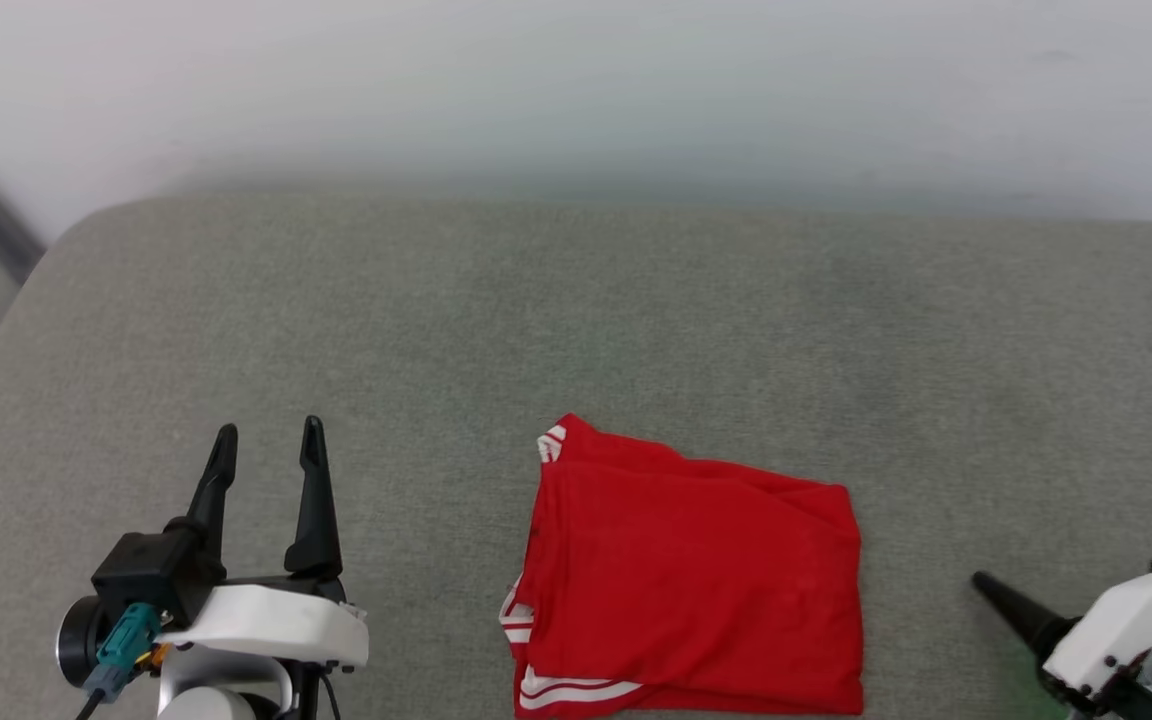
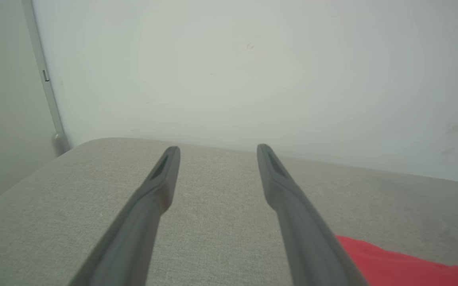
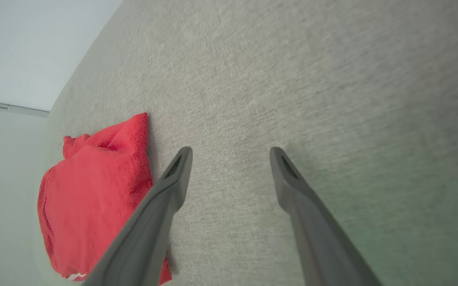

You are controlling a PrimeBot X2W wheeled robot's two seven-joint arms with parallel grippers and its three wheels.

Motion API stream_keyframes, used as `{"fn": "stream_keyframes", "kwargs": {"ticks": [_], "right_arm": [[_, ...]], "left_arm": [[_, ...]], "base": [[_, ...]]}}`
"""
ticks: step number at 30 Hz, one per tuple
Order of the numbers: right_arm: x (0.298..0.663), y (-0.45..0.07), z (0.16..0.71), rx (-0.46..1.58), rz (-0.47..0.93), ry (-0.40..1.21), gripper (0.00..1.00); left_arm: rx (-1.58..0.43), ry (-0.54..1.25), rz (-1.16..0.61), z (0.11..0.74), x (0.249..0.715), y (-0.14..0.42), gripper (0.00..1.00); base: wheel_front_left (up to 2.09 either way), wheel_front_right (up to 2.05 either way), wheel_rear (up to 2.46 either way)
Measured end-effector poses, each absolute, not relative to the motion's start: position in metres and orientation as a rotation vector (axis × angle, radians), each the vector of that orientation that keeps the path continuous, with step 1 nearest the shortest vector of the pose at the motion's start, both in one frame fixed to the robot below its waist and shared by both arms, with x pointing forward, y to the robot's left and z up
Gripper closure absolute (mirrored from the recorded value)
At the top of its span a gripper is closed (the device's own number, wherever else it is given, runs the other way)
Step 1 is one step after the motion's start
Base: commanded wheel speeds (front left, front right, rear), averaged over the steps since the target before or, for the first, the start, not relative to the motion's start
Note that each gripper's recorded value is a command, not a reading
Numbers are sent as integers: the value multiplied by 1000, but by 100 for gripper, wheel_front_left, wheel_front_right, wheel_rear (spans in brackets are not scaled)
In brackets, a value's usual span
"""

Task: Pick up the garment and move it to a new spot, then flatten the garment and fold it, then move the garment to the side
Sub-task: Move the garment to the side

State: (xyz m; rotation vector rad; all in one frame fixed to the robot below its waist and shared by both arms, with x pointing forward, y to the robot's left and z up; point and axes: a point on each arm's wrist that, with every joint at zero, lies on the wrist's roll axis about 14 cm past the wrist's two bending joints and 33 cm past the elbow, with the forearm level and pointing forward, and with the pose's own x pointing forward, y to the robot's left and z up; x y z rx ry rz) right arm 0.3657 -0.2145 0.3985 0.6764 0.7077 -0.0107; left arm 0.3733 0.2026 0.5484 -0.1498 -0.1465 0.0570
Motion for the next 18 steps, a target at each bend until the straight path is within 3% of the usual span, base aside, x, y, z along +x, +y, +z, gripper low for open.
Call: {"fn": "stream_keyframes", "kwargs": {"ticks": [12, 13, 14, 15, 18], "right_arm": [[373, -96, 376, 966, 308, 1064, 0], [373, -92, 375, 965, 320, 1078, 11], [373, -90, 375, 963, 326, 1085, 74], [373, -87, 374, 963, 331, 1089, 100], [374, -83, 377, 951, 343, 1080, 100]], "left_arm": [[-142, -116, 107, 534, 378, 217, 0], [-142, -113, 109, 533, 378, 218, 0], [-141, -113, 111, 532, 378, 219, 0], [-140, -114, 111, 532, 378, 219, 0], [-132, -120, 111, 534, 379, 220, 0]], "base": [[0, 0, 0], [0, 0, 0], [0, 0, 0], [0, 0, 0], [0, 0, 0]]}}
